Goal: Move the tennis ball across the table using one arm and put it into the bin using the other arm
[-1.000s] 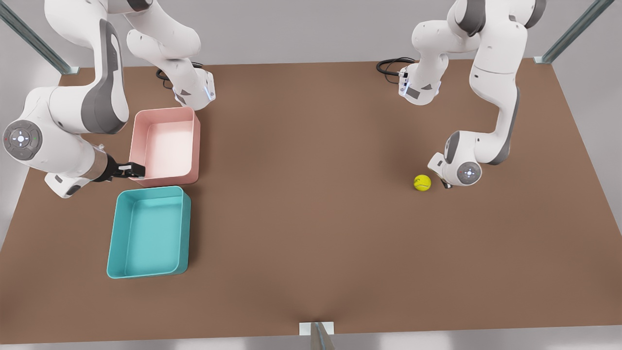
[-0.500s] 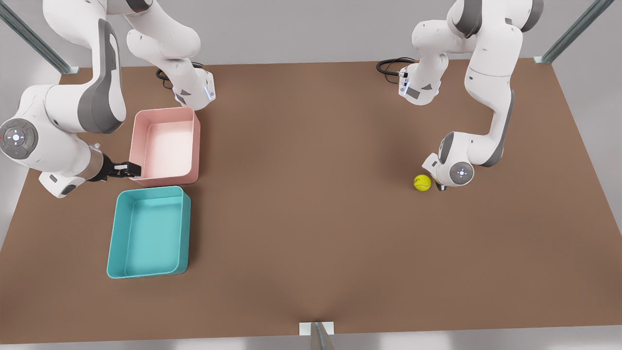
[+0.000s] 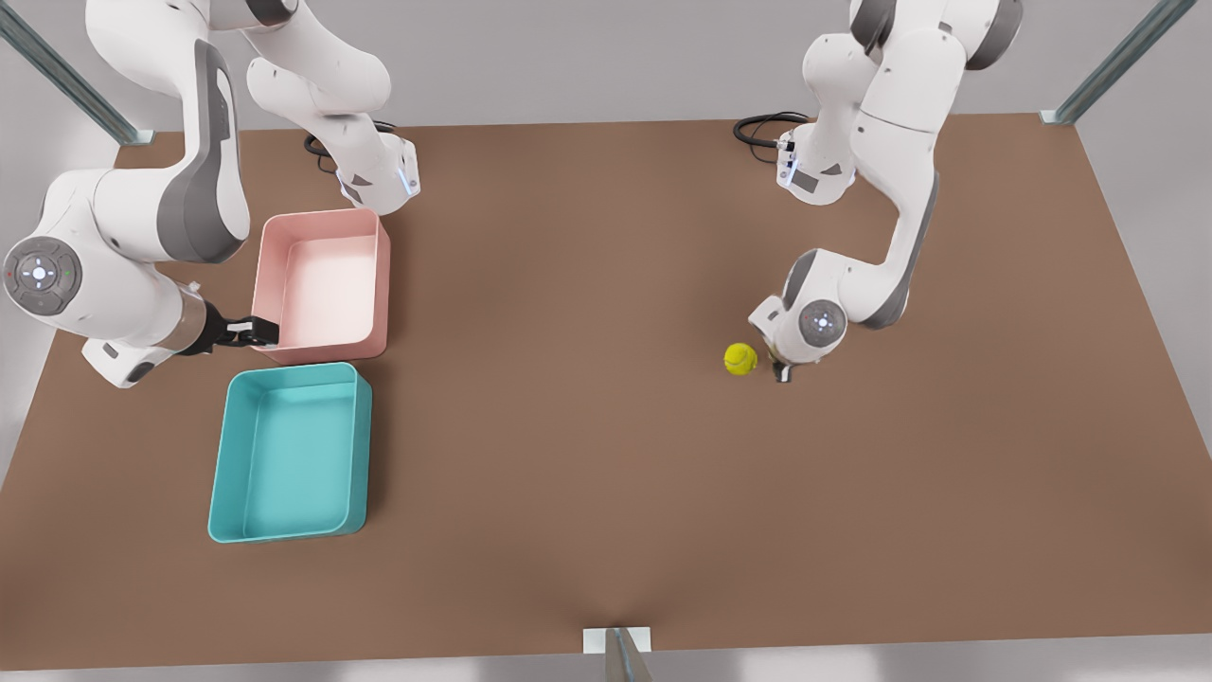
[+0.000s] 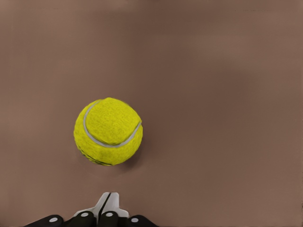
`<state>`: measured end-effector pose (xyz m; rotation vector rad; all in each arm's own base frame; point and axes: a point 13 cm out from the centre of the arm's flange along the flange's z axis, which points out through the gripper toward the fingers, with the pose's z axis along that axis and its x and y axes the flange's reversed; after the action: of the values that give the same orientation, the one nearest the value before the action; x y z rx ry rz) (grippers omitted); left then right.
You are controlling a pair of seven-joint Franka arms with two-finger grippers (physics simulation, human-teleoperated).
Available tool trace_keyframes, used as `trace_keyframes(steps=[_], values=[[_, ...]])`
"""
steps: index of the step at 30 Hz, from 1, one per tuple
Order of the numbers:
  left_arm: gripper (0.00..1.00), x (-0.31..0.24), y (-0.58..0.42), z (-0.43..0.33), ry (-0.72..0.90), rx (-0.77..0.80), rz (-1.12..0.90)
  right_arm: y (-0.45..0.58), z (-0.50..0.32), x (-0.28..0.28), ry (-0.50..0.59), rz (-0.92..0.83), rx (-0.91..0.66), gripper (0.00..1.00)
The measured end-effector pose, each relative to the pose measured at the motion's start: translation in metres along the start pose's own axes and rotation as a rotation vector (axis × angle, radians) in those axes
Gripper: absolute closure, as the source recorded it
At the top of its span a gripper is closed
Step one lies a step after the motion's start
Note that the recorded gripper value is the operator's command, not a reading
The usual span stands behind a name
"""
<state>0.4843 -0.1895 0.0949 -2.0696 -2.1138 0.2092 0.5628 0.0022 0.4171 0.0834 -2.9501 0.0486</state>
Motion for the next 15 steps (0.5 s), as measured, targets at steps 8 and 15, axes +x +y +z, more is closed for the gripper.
trace_keyframes(steps=[8,15], values=[[0.00,0.090,0.093,-0.240,-0.138,-0.150,-0.521,0.013,0.026,-0.012,0.046,-0.018,-0.013,0.00],[0.00,0.136,0.037,-0.358,-0.096,-0.047,-0.891,0.153,0.177,-0.089,0.088,-0.175,0.043,0.00]])
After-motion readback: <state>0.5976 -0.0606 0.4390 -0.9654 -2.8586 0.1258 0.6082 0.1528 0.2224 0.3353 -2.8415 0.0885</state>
